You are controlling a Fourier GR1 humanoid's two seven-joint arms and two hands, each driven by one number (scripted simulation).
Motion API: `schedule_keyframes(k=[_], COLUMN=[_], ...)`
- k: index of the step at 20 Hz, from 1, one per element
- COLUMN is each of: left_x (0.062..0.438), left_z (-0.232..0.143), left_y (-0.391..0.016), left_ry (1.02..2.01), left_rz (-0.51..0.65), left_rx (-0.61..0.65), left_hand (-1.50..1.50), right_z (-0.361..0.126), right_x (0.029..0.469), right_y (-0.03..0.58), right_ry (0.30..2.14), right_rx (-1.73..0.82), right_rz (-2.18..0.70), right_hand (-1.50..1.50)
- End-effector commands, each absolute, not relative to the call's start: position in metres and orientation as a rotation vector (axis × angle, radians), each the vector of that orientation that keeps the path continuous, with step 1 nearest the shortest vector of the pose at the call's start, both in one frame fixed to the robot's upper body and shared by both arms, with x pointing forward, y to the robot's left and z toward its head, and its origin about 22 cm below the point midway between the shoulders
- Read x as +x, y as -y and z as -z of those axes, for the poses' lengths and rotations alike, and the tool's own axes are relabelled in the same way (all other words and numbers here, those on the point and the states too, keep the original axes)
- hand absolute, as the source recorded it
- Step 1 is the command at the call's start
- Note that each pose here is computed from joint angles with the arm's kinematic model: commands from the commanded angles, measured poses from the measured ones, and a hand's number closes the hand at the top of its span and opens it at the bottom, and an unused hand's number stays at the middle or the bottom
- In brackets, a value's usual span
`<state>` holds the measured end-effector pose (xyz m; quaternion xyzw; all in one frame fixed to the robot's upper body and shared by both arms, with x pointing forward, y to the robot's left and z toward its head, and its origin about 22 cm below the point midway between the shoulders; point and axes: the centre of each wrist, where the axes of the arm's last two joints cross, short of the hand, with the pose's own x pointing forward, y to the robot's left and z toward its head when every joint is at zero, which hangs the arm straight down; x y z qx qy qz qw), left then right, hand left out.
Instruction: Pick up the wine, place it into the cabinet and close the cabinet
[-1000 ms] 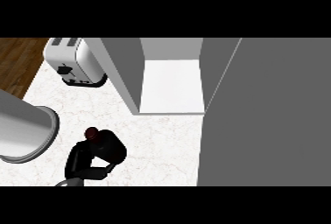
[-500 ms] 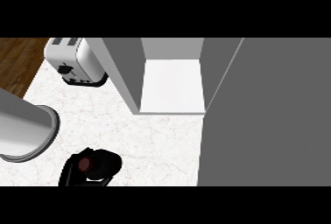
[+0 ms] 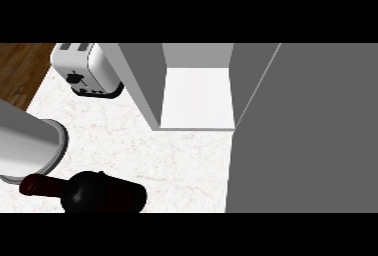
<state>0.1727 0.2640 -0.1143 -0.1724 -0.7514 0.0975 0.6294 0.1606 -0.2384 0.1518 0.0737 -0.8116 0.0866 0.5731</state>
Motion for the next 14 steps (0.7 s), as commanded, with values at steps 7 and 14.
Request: schedule_keyframes(k=[7, 14], left_x=[0.174, 0.205], left_z=[0.031, -0.01], left_y=[-0.231, -0.203], left_ry=[1.76, 1.831], left_rz=[-0.227, -0.231], left_rx=[-0.472, -0.422], left_hand=[1.5, 1.5], right_z=[-0.168, -0.153], right_x=[0.165, 0.175], right_y=[0.233, 0.24], right_ry=[1.908, 1.891], right_rx=[0.191, 0.182], right_rz=[-0.198, -0.195], right_hand=[-1.5, -1.5])
